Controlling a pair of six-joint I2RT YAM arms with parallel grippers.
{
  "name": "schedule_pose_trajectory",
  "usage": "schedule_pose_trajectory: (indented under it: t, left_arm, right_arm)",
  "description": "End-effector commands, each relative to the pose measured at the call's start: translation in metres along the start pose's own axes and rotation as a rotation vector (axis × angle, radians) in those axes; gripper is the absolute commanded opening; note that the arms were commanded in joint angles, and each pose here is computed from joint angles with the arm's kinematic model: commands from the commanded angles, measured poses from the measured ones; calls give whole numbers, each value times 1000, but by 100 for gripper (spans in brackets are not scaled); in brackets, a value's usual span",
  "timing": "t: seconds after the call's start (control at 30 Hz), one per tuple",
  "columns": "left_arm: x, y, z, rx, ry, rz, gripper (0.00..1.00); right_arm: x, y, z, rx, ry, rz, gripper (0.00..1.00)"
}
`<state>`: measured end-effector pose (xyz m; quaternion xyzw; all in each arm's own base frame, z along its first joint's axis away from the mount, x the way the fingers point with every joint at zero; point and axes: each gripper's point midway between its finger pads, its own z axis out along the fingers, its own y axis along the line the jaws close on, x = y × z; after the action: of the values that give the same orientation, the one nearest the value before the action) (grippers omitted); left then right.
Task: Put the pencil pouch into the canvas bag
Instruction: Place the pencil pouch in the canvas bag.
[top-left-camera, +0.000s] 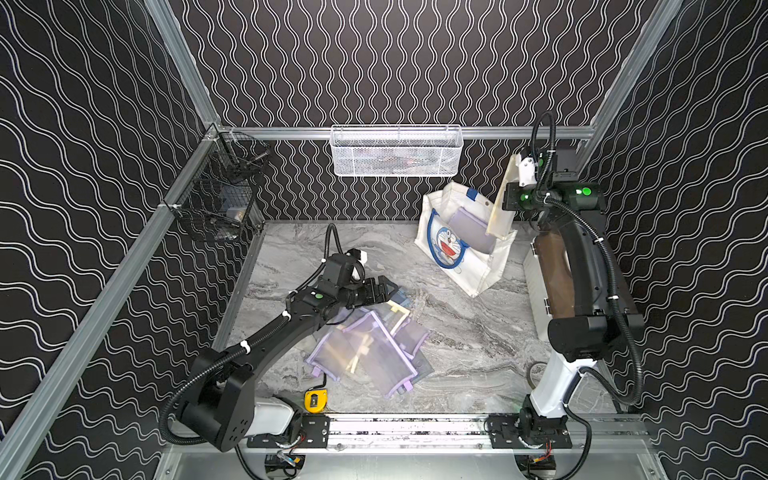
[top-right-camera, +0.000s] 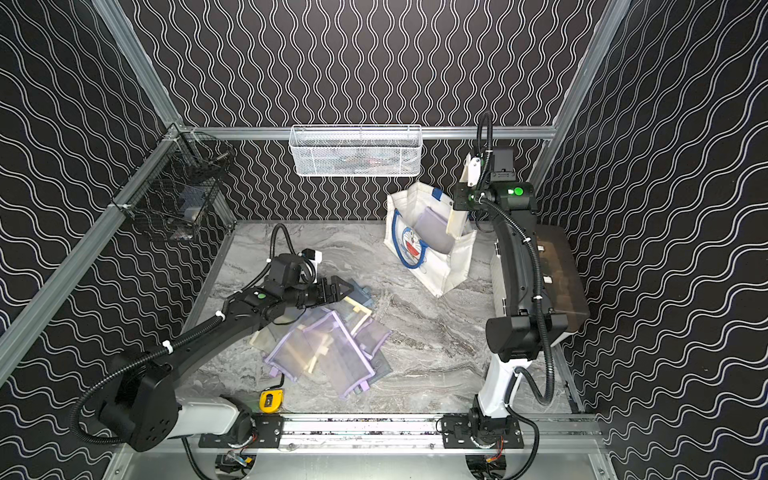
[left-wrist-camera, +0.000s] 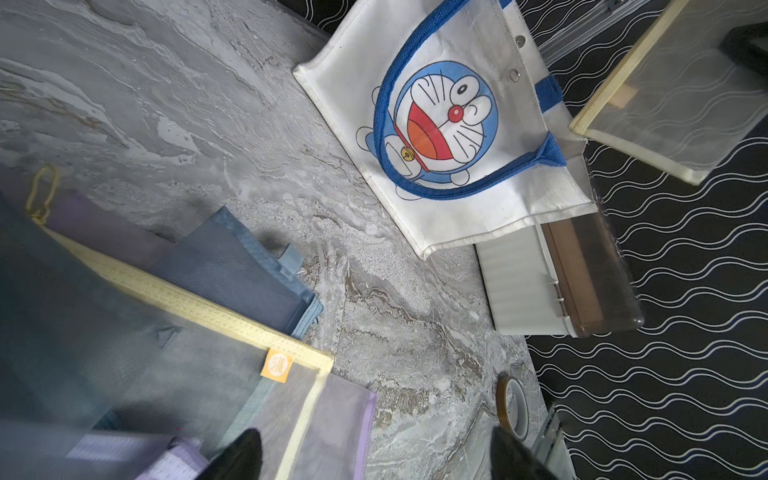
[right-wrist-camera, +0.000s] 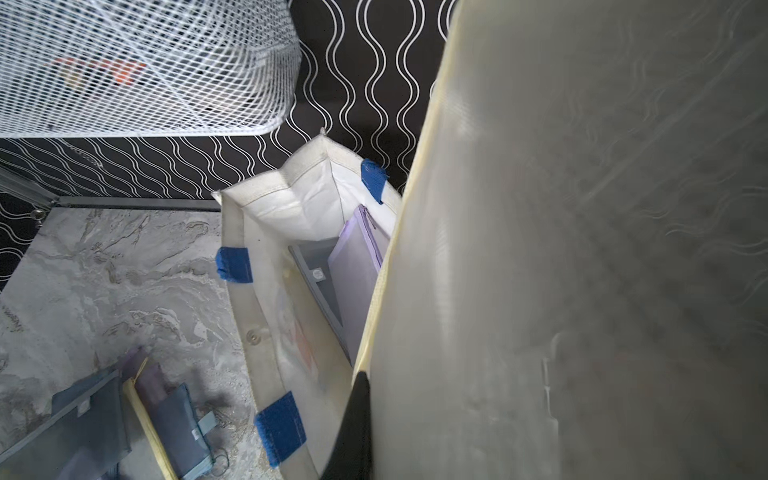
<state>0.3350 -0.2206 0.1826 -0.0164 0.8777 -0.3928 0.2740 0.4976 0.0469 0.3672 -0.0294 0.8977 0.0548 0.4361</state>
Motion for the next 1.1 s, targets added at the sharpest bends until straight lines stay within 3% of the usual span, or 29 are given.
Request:
schedule_pose_trajectory:
  t: [0.0, 0.27, 0.57, 1.07]
  left_arm:
    - [-5, -11, 0, 46, -3, 3, 89]
    - [-11, -16, -18, -6, -19, 13, 90]
    - [-3, -11, -28, -73, 38, 3, 89]
    - [24, -24, -55, -153, 166, 101, 89]
  right_arm:
    - [-9, 11, 12, -75, -34, -59, 0]
    - [20, 21, 58, -158, 35, -120, 0]
    - [66, 39, 80, -190, 106, -254, 0]
    - [91, 51, 116, -281, 252, -311, 0]
